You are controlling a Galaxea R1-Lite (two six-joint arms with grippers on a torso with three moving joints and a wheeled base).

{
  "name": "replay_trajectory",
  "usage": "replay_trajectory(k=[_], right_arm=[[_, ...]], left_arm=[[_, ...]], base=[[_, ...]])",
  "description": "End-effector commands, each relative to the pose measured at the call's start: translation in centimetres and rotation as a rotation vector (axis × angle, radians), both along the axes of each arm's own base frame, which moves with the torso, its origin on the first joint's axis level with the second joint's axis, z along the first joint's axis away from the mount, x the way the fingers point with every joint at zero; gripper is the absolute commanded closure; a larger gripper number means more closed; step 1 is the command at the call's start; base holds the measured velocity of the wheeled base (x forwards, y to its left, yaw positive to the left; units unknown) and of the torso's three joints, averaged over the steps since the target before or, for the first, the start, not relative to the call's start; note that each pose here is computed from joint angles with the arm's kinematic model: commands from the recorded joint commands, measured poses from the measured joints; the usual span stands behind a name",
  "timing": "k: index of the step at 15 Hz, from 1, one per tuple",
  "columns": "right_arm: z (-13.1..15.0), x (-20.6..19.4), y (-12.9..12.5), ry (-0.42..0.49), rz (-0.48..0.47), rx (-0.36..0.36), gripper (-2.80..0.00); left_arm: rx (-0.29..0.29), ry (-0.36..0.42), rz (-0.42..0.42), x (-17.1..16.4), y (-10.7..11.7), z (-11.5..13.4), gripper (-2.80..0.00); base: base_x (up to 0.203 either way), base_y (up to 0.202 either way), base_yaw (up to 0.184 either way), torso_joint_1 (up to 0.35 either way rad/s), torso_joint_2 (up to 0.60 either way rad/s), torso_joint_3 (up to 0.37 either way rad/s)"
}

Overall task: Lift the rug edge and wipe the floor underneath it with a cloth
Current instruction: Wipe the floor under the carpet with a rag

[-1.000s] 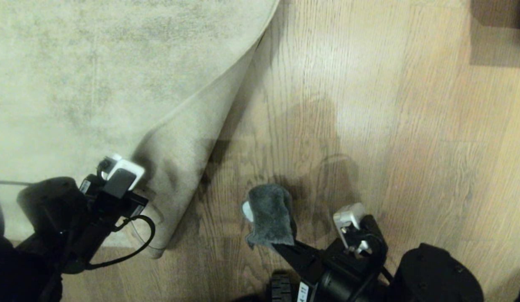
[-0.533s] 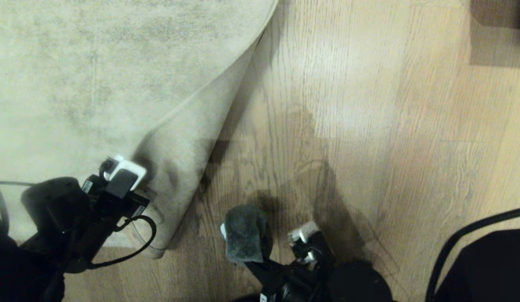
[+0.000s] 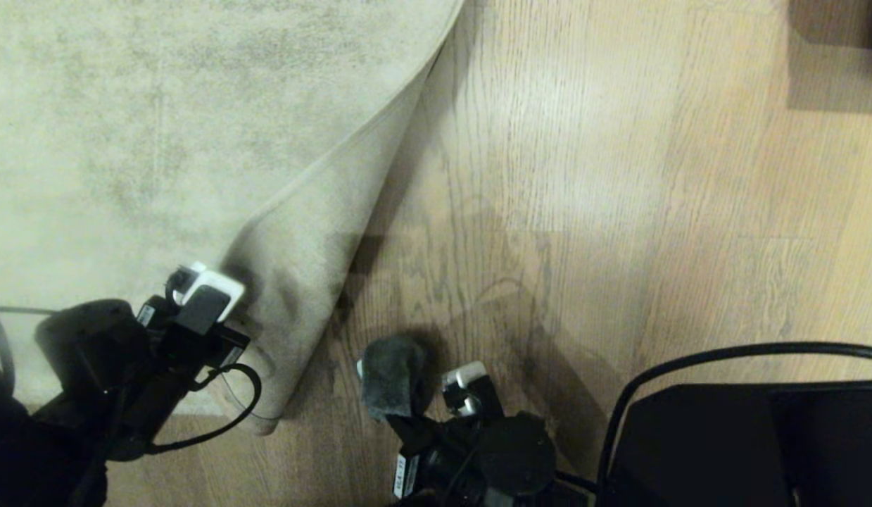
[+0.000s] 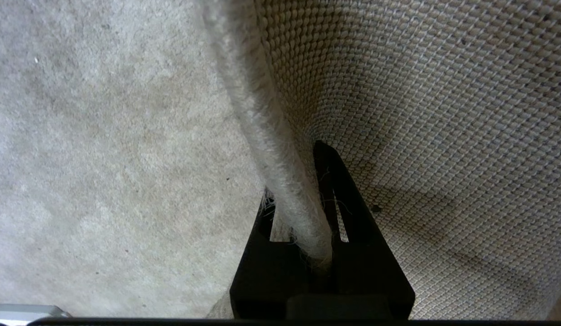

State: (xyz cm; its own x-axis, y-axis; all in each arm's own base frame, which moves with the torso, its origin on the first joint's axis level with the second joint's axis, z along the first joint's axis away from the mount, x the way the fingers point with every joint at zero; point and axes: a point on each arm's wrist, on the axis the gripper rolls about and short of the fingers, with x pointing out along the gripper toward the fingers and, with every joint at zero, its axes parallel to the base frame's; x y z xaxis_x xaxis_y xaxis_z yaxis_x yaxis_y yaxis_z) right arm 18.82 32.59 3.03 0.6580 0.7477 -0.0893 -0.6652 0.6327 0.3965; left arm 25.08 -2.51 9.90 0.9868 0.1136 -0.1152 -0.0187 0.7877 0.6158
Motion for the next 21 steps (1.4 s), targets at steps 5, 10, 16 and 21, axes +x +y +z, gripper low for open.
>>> replay_trajectory(k=[5, 10, 16, 21], right_arm=[[0.9, 5.3, -0.6, -0.112, -0.124, 0.066, 0.0], [6.3, 7.1, -2.7, -0.208, -0.192, 0.171, 0.0], [11.0, 5.3, -7.0, -0.28, -0.237, 0.18, 0.0], [12.9, 2.1, -10.5, -0.31, -0.241, 0.146, 0.0]], left_arm=[[0.001, -0.004, 0.011, 0.3, 0.0, -0.1, 0.0], [0.002, -0.005, 0.011, 0.3, 0.0, -0.1, 0.0], [0.002, -0.007, 0.011, 0.3, 0.0, 0.0, 0.0], [0.001, -0.011, 0.011, 0.3, 0.0, 0.1, 0.0]], base=[[0.0, 0.0, 0.0, 0.0, 0.0, 0.0], [0.0, 0.0, 0.0, 0.0, 0.0, 0.0], [0.0, 0.0, 0.0, 0.0, 0.0, 0.0], [0.0, 0.0, 0.0, 0.0, 0.0, 0.0]])
